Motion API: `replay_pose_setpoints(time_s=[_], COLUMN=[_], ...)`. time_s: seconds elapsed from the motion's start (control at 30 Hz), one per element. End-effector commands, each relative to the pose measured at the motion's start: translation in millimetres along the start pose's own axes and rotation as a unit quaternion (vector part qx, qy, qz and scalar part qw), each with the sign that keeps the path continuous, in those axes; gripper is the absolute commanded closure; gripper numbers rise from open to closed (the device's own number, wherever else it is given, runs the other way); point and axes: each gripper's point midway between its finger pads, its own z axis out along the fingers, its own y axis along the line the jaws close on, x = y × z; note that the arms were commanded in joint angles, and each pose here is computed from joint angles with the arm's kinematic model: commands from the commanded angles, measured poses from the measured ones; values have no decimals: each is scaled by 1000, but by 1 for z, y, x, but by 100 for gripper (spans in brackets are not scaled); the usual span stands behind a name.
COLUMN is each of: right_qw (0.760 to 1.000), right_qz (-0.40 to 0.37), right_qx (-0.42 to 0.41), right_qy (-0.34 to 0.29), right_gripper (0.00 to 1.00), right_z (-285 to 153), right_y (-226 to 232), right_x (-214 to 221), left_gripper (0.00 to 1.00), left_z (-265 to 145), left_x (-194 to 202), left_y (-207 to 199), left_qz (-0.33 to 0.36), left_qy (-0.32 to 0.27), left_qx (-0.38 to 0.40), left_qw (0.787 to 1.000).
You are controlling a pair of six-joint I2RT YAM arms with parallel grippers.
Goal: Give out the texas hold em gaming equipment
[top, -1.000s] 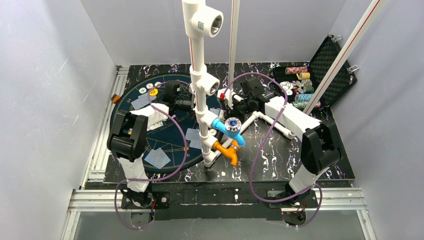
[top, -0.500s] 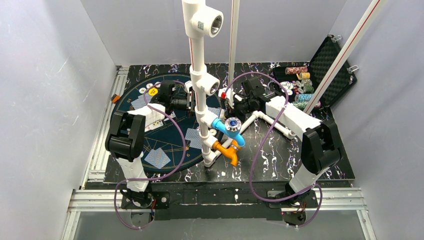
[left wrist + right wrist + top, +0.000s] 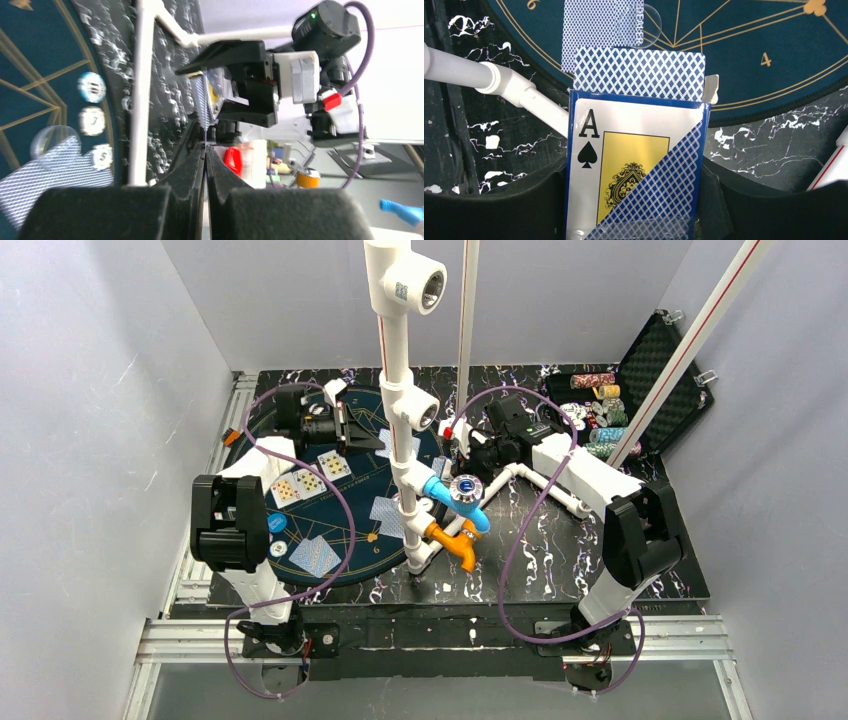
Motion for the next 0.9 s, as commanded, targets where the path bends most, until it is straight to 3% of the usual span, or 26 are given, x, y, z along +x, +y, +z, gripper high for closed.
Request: replay_pose_setpoints(time_s=[0.0, 0.13, 0.3, 0.6, 0.87], right_qw=[999, 999, 1000, 1000, 1000], right_qz=[-16, -16, -15, -9, 0], right_qx=[16, 17, 17, 15, 13], right_qy=[-26, -24, -19, -19, -14], right_gripper=[99, 99, 99, 99, 99], right_z=[-13, -14, -15, -13, -8], right_y=[-2, -1, -1, -1, -4], right_x=[-15, -13, -10, -9, -6], left_gripper=[100, 100, 100, 100, 100], left_z=[-25, -42, -61, -65, -58], left_x=[-3, -20, -28, -13, -25], left_y=[-3, 9, 23, 79, 125], left_qz=[85, 183, 266, 256, 250], left_qy=[-5, 11, 121, 259, 289], left_qx=[-110, -200, -239, -229, -246], left_qw=[990, 963, 926, 902, 891])
